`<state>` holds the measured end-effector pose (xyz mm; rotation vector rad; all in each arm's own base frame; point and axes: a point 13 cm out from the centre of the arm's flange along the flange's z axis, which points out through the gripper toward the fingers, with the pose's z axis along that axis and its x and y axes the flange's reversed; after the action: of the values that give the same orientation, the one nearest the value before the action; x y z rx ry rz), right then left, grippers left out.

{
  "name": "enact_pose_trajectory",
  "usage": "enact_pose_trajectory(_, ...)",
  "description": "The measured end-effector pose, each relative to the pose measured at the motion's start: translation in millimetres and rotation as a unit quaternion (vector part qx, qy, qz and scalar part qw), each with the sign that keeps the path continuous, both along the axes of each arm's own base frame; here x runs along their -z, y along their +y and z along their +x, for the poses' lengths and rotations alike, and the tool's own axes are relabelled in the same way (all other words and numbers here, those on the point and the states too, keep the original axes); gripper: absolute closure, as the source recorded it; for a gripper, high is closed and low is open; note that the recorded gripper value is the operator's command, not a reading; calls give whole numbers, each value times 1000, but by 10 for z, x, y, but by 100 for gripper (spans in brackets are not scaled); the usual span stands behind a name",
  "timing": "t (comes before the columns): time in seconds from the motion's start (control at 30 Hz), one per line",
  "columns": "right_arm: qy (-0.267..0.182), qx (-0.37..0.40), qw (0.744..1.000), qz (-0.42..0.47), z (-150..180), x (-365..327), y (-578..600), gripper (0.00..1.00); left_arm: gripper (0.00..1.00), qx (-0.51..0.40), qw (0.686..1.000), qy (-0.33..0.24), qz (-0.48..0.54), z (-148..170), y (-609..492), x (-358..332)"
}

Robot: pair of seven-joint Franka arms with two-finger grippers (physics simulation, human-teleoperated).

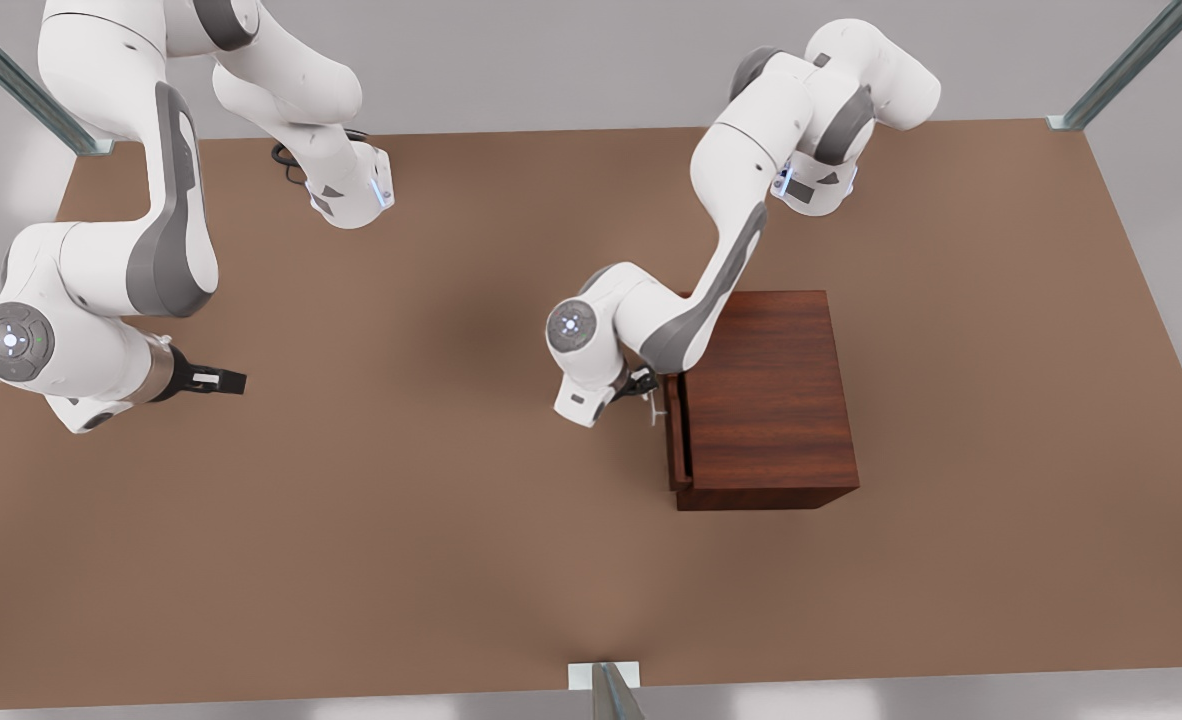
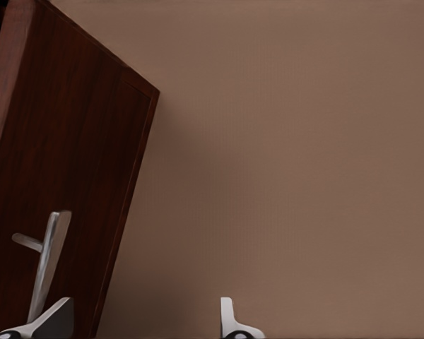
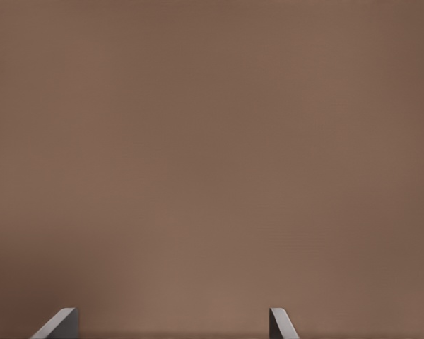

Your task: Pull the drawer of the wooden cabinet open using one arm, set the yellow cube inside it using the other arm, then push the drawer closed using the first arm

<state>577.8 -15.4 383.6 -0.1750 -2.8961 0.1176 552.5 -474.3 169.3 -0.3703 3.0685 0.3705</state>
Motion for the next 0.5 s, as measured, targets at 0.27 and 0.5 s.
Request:
enact_pose_trajectory(0.27,0,-5,1000,1,1,2,-4,0,0,10,1000,16,10,72,201,-2)
enact_pose_trajectory(0.5,1,-8,1000,2,1,4,-4,0,0,17,1000,21,11,138,295,-84)
